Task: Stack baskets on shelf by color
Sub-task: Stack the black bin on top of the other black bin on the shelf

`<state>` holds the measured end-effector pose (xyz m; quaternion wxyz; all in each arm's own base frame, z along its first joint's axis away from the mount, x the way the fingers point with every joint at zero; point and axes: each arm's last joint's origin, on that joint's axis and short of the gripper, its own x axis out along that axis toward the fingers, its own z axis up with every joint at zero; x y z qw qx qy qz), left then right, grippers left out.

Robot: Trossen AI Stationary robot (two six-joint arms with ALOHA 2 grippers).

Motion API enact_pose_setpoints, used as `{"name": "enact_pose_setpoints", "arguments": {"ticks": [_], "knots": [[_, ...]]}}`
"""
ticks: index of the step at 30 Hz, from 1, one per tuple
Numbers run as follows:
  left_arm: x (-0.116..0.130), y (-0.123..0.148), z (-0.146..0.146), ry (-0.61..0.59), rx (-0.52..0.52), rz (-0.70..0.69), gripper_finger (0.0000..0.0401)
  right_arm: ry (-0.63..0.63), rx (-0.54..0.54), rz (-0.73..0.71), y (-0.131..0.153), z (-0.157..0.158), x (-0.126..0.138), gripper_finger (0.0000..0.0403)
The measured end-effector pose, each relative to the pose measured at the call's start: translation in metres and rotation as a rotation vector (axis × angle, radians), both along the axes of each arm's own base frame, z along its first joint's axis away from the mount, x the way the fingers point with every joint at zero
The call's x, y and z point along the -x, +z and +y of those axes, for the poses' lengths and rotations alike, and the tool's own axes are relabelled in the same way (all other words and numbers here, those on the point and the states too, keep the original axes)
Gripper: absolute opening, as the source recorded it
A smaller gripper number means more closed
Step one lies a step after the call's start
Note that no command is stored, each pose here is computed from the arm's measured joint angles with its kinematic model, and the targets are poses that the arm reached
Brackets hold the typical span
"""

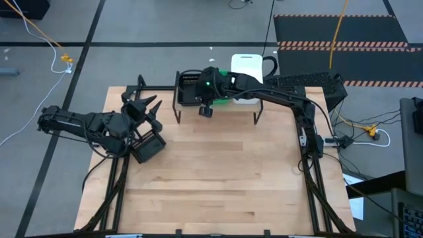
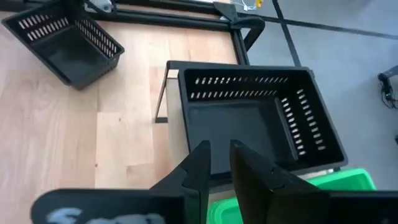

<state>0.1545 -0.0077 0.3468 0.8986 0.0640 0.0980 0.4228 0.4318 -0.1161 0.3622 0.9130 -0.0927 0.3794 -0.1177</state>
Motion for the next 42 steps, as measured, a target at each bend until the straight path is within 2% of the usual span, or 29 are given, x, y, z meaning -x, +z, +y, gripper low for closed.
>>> {"name": "enact_pose_setpoints", "arguments": {"ticks": [4, 7, 10, 12, 14, 16, 21, 26, 30, 37, 42], "knots": [[0.001, -0.003, -0.001, -0.012, -0.004, 0.035, 0.0127, 0.031, -0.047, 0.082, 0.002, 0.013, 0.011, 0.0057], [0.002, -0.011, -0.003, -0.099, 0.039, 0.100, 0.0127, 0.179, -0.181, 0.130, 0.003, 0.035, 0.023, 0.0056], [0.003, -0.025, -0.007, -0.285, 0.186, 0.192, 0.0127, 0.350, -0.272, 0.083, -0.009, 0.069, 0.031, 0.0051], [0.004, -0.038, -0.012, -0.403, 0.351, 0.272, 0.0127, 0.414, -0.257, 0.026, -0.022, 0.093, 0.041, 0.0047], [0.003, -0.059, -0.020, -0.452, 0.488, 0.358, 0.0127, 0.463, -0.249, -0.062, -0.037, 0.113, 0.056, 0.0043], [0.002, -0.080, -0.026, -0.425, 0.576, 0.402, 0.0127, 0.490, -0.263, -0.168, -0.054, 0.131, 0.075, 0.0039], [0.001, -0.124, -0.032, -0.263, 0.741, 0.491, 0.0127, 0.550, -0.336, -0.373, -0.107, 0.160, 0.128, 0.0032], [0.002, -0.147, -0.033, -0.099, 0.805, 0.567, 0.0127, 0.654, -0.342, -0.547, -0.140, 0.177, 0.177, 0.0021], [-0.002, -0.159, -0.035, -0.051, 0.830, 0.590, 0.0127, 0.662, -0.403, -0.553, -0.155, 0.179, 0.204, 0.0007], [-0.012, -0.174, -0.034, 0.000, 0.853, 0.674, 0.0127, 0.560, -0.350, -0.621, -0.150, 0.176, 0.218, 0.0003], [-0.016, -0.181, -0.029, 0.006, 0.823, 0.738, 0.0117, 0.559, -0.354, -0.633, -0.147, 0.175, 0.219, 0.0003]]}}
